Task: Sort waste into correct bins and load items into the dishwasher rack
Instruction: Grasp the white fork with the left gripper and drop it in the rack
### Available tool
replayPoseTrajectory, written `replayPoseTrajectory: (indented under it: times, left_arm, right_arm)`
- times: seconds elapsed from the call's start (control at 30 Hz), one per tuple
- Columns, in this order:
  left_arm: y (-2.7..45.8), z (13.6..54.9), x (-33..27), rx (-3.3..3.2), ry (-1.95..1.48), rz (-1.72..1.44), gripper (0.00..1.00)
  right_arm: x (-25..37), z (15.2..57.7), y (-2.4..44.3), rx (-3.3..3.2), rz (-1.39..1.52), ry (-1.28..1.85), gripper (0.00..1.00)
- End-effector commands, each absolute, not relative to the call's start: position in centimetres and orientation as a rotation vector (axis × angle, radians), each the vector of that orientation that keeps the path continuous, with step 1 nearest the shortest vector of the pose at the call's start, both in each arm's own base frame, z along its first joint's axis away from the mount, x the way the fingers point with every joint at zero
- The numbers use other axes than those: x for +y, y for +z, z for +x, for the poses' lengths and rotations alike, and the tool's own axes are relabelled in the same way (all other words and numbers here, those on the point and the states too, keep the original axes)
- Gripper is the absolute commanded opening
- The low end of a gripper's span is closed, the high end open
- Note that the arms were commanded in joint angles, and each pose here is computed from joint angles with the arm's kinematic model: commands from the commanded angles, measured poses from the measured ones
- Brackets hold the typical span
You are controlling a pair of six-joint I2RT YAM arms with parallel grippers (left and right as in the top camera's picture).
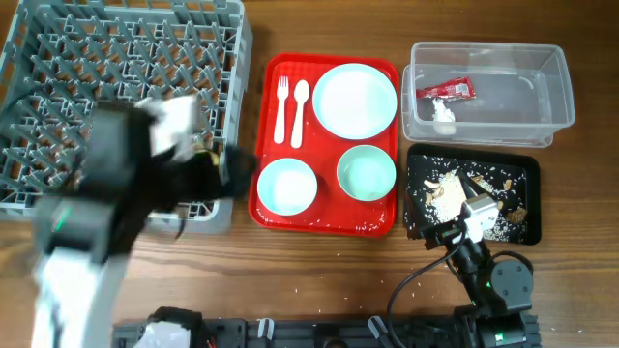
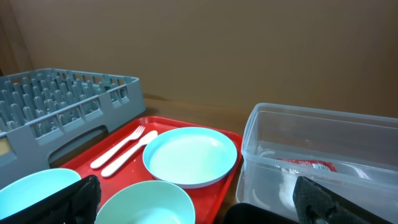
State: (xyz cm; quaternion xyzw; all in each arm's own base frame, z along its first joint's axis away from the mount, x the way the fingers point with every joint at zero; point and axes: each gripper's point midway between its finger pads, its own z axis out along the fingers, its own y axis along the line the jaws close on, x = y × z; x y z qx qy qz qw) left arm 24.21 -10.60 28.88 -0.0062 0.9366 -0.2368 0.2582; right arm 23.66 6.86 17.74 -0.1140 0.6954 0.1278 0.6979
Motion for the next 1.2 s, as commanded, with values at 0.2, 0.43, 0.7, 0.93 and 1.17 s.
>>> replayPoseTrajectory:
  times: [0.2,0.43,0.7,0.93,1.17]
  left_arm:
    - [13.7,36.7,-16.4,2.756,-0.285,0.097,0.93]
    - [3.6,44.2,-17.0,2.69,-0.119,0.06,0.73]
    - [-1.8,46.1,-17.0,2.677,-0.062,0.046,0.46]
    - [-2.0,46.1,-16.1,2.676,0.005,0.026,0.22]
    - [1.5,46.4,-17.2,2.628,-0.096,0.036,0.09]
  right_arm:
    - [7.0,23.6,18.0,1.532,-0.274,0.277,1.0]
    - [7.0,23.6,18.0,1.532,-0.274,0.277,1.0]
    - [7.0,23.6,18.0,1.533,-0.274,0.277,1.0]
    - [7.0,23.6,18.0,1.532,-0.274,0.277,1.0]
    - [7.0,23.6,18.0,1.533,-0.274,0.277,1.0]
